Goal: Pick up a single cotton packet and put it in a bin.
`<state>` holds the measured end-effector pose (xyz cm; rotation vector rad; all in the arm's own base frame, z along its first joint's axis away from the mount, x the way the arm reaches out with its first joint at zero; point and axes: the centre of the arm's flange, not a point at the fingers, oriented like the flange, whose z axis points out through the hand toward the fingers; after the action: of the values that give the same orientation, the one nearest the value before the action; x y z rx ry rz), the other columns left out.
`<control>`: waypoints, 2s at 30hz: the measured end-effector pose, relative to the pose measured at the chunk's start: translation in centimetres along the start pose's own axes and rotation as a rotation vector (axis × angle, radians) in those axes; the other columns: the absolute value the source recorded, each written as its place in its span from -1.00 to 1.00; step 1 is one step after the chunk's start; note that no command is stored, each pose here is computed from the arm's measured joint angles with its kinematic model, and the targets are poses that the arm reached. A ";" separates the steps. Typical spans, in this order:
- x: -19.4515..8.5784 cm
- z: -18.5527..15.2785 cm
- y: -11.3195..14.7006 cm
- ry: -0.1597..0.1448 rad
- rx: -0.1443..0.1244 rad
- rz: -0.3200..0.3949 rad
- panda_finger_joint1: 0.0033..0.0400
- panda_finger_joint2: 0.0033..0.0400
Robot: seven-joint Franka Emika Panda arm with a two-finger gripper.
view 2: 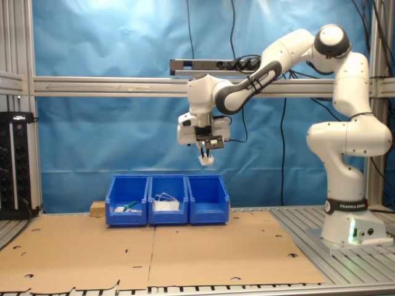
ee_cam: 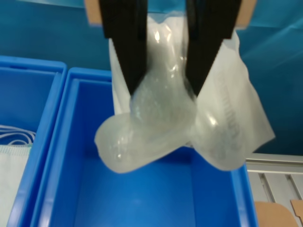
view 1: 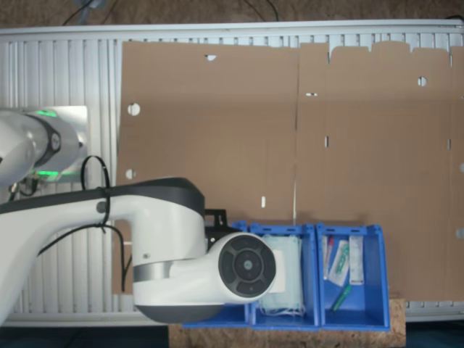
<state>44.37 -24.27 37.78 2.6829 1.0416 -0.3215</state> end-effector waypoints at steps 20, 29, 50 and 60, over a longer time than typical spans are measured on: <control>0.7 -0.3 0.4 0.009 -0.018 -0.070 -0.89 -0.89; 0.4 -0.1 0.8 0.018 -0.026 -0.115 -0.89 -0.89; 0.3 -0.2 1.1 0.025 -0.040 -0.183 -0.89 -0.89; 0.2 -0.2 1.2 0.025 -0.042 -0.200 0.57 0.57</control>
<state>45.36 -24.87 38.10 2.5568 1.3132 -0.2999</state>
